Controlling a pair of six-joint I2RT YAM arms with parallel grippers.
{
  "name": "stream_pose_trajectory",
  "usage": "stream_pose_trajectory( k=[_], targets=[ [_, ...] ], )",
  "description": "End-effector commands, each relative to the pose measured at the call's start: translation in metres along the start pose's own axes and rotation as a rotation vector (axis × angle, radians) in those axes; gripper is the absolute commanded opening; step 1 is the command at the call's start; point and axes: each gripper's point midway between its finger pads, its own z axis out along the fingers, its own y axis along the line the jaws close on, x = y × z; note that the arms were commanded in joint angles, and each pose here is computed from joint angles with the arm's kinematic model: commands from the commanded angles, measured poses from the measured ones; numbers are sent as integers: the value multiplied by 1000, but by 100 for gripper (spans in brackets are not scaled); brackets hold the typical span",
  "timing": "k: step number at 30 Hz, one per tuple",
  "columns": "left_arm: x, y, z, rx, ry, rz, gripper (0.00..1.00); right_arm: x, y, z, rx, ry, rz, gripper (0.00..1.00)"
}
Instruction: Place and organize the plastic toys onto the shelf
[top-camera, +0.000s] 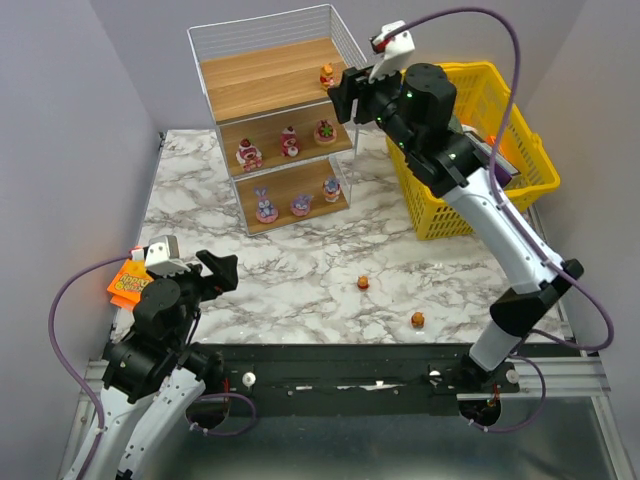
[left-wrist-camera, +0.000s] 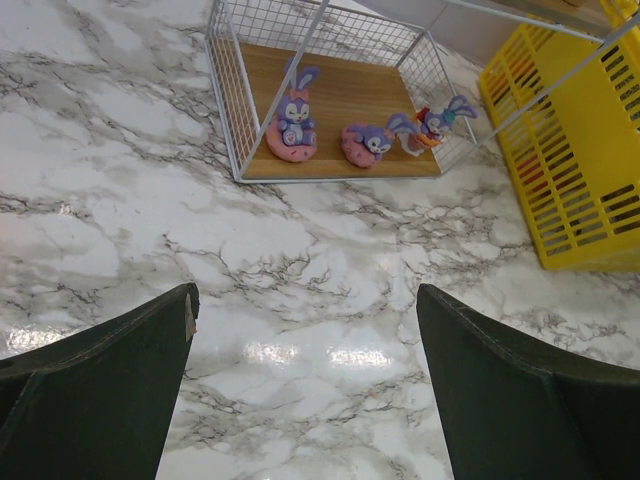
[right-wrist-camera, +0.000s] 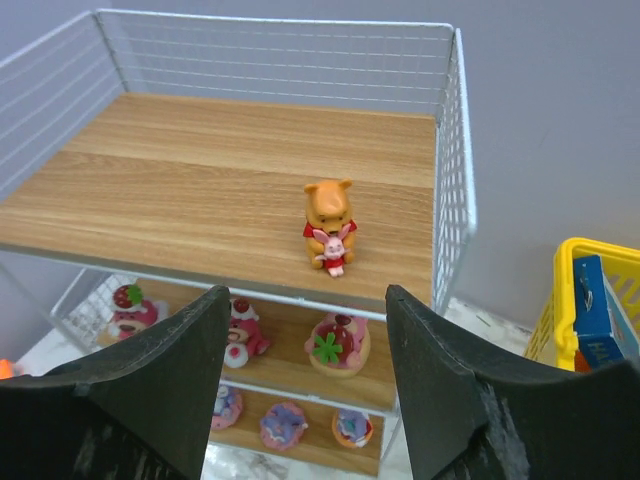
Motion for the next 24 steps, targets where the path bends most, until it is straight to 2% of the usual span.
stream_pose_trajectory(
  k=[1,7,10,11,14,15,17,18,22,24],
  targets=[
    [-4,4,-2,-13,-26,-4,99,-26,2,-41,-30,-60,69,72],
    [-2,1,-1,2,-13,4,99,17,-11,-103,14,30,145,73],
    [1,-1,1,9,-1,13,99,65,-9,-138,-3,112,203,77],
    [1,-1,1,11,0,13,99,99,-9,-153,-3,168,208,78],
    [2,-7,1,42,7,22,99,144,3,-170,-45,233,255,80],
    [2,-8,1,47,10,23,99,179,6,-180,-48,293,252,80],
    [3,-10,1,65,13,28,99,200,16,-183,-65,308,261,82],
    [4,-11,1,68,15,29,99,230,18,-188,-56,360,246,82],
    [3,-11,-1,73,8,28,99,283,35,-195,-32,404,176,82],
    [3,-11,-1,76,4,25,99,298,50,-198,-81,394,165,82]
  ],
)
